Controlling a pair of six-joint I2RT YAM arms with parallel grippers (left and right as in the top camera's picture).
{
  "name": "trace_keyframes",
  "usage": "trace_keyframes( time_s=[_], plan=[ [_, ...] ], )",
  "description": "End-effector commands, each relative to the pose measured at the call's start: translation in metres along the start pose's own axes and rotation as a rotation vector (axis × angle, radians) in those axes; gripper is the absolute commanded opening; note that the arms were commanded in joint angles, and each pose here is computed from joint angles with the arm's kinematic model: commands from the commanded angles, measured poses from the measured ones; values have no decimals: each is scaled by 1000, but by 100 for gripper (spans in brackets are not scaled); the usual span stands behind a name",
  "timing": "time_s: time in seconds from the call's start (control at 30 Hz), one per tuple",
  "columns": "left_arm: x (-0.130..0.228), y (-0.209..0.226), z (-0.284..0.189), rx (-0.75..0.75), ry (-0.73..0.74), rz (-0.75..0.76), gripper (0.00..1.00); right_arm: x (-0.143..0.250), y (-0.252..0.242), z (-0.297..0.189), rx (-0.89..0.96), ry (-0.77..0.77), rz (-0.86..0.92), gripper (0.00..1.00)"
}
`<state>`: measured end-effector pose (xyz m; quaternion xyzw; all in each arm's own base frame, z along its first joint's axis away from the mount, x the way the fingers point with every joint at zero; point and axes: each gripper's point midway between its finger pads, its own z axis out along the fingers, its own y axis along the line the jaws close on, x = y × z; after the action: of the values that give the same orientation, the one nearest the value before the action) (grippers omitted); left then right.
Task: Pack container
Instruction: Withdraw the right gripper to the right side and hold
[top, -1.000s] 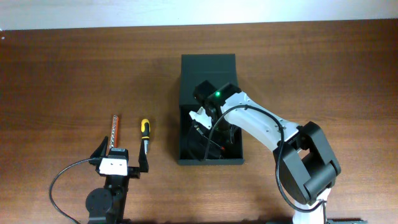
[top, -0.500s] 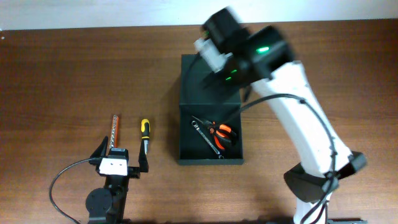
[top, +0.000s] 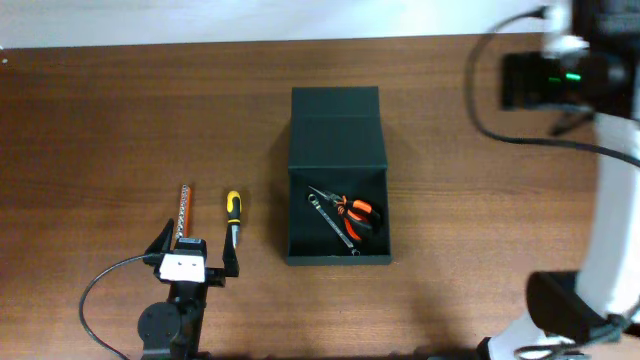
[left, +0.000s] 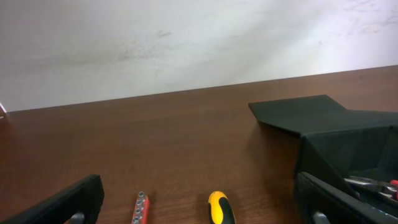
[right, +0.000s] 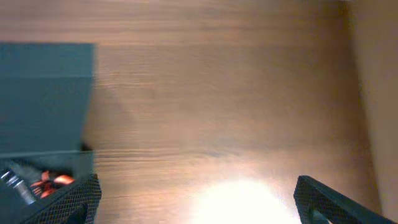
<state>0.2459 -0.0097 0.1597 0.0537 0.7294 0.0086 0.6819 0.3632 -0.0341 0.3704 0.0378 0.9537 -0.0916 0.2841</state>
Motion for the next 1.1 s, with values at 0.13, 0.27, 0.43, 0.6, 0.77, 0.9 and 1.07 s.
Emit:
trace_keyframes(
  time_s=[0.13,0.27,0.43,0.6,0.77,0.9,1.07],
  plan=[
    [2,3,0,-13,5,19,99,56,-54,31,52,208,162,99],
    [2,3,0,-13,5,19,99,82,-59,86,50,335,164,99],
    [2,3,0,-13,5,19,99,87,-28,125,-138,332,22,99],
    [2,3,0,-13,5,19,99,93,-14,141,-222,344,-44,99],
    [2,3,0,-13,5,19,99,109,-10,157,-244,400,-87,99],
    [2,3,0,-13,5,19,99,120,-7,176,-253,439,-93,99],
    [2,3,0,-13,5,19,99,125,-6,191,-260,469,-90,99]
  ],
)
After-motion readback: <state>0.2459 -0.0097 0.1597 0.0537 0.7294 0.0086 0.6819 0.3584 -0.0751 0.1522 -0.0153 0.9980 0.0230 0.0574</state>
